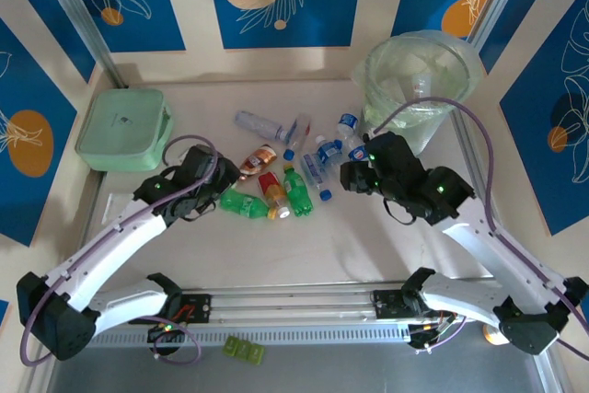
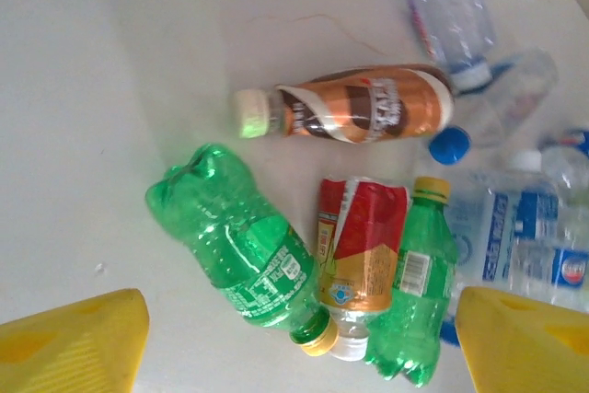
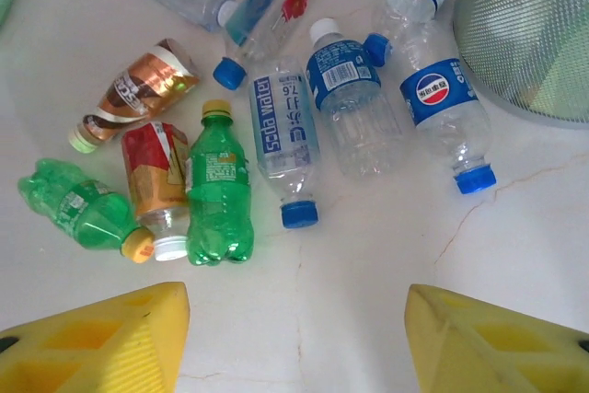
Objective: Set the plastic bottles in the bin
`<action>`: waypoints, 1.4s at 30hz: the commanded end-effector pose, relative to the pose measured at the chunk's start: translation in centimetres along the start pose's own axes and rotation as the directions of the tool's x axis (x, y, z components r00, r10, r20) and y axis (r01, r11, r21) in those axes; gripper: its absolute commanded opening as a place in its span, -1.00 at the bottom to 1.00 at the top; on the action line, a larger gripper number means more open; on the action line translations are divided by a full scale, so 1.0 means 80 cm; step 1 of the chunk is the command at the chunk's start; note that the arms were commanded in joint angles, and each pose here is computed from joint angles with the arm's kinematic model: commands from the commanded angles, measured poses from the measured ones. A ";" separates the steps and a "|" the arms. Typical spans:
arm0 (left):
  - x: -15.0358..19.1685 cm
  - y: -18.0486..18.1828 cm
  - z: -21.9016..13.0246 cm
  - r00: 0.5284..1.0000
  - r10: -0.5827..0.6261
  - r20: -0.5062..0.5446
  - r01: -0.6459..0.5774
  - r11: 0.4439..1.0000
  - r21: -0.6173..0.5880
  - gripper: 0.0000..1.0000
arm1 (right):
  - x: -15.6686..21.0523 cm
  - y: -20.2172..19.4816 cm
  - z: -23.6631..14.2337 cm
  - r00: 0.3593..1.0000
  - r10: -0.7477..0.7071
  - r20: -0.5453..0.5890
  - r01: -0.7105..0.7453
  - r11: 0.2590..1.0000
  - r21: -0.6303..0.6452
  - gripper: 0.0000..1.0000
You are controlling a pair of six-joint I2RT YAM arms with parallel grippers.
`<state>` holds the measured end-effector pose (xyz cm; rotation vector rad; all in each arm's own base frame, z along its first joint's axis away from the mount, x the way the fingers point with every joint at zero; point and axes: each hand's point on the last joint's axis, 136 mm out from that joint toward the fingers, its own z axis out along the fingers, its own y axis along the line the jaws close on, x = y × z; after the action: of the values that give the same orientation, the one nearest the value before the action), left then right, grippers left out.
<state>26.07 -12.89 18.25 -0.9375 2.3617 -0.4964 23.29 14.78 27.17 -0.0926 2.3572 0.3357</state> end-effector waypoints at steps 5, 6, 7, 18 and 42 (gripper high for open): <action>0.017 0.048 0.046 0.956 -0.294 0.007 0.291 0.941 -0.171 0.71 | 0.003 0.002 -0.035 0.995 0.075 0.059 -0.070 0.994 -0.083 0.26; 0.019 0.049 0.054 0.954 -0.298 -0.003 0.293 0.938 -0.186 0.71 | 0.005 0.001 -0.037 0.995 0.076 0.059 -0.071 0.994 -0.088 0.27; 0.023 0.052 0.063 0.951 -0.309 -0.019 0.299 0.932 -0.204 0.71 | 0.008 0.001 -0.038 0.995 0.078 0.056 -0.072 0.993 -0.094 0.26; 0.043 0.052 0.136 0.922 -0.377 -0.092 0.345 0.906 -0.246 0.75 | 0.030 -0.003 -0.042 0.998 0.057 0.030 -0.053 0.991 -0.122 0.26; 0.061 0.073 0.159 0.919 -0.370 -0.139 0.331 0.913 -0.239 0.14 | 0.030 -0.014 -0.060 0.995 0.064 0.079 -0.053 0.990 -0.132 0.25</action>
<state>28.83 -14.86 3.61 -1.4804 2.4349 -0.5155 18.86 12.78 28.96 -0.0671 2.2535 0.5178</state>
